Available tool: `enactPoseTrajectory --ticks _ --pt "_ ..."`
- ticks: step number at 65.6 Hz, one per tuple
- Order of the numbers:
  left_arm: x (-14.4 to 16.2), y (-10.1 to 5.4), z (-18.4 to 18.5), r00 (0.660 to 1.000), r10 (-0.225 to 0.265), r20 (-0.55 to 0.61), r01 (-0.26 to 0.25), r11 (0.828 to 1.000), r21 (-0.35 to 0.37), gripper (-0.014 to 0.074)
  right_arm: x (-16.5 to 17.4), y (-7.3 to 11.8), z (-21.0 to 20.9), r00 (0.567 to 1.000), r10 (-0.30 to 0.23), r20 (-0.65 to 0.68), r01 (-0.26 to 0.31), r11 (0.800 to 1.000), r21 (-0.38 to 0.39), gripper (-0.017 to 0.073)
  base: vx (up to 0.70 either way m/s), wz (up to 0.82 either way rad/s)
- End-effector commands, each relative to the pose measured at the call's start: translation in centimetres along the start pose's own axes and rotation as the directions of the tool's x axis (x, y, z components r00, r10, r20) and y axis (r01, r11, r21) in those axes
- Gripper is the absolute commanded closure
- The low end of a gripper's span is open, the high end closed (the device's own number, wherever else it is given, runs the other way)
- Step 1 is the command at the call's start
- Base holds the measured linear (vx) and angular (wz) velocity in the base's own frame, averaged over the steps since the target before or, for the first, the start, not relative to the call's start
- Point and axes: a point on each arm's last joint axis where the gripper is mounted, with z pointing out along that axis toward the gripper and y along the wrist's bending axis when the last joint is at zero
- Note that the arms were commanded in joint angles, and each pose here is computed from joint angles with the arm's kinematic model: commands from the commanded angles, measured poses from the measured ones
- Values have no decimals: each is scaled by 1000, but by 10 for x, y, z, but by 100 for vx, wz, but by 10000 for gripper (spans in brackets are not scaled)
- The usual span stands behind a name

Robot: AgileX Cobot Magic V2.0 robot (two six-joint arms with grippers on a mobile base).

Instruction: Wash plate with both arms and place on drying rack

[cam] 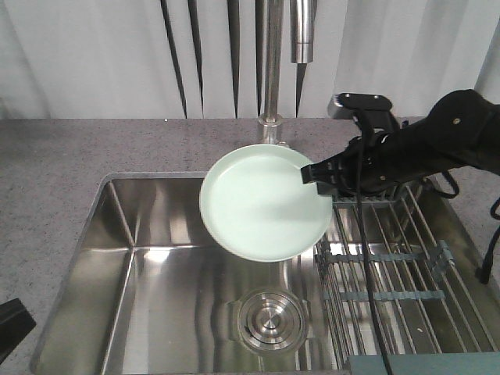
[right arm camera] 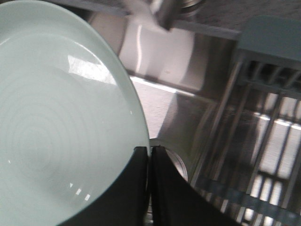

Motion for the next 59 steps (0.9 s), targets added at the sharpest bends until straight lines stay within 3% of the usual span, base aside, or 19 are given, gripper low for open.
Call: enactPoseTrajectory --ticks 1,8,16,22,31,39,46,51,59 --pt "-6 1 0 1000 24 1 -24 999 -22 600 -18 -20 -32 995 1 99 -7 998 69 563 0 0" --pt "-5 1 0 1000 24 -2 -24 1000 -17 600 -12 -39 -55 999 6 51 -12 993 116 563 0 0" --pt "-5 1 0 1000 24 -2 -24 1000 -17 600 -3 -38 -93 1000 -9 10 7 992 127 563 0 0" --pt "-5 1 0 1000 24 -2 -24 1000 -17 600 10 -25 -114 1000 -20 -12 21 994 111 563 0 0" --pt "-5 1 0 1000 24 -2 -24 1000 -16 599 40 9 -123 1000 -24 -14 24 1000 3 563 0 0" --pt "-5 1 0 1000 24 -2 -24 1000 -16 599 58 44 -111 999 -34 -8 33 993 -115 563 0 0" --pt "-5 1 0 1000 24 -2 -24 1000 -16 599 55 67 -95 999 -29 41 35 988 -152 563 0 0" --pt "-5 1 0 1000 24 -2 -24 1000 -16 599 44 75 -80 995 -12 95 26 988 -153 563 0 0" --pt "-5 1 0 1000 24 -3 -24 1000 -15 599 19 68 -55 987 31 158 -13 993 -114 563 0 0"
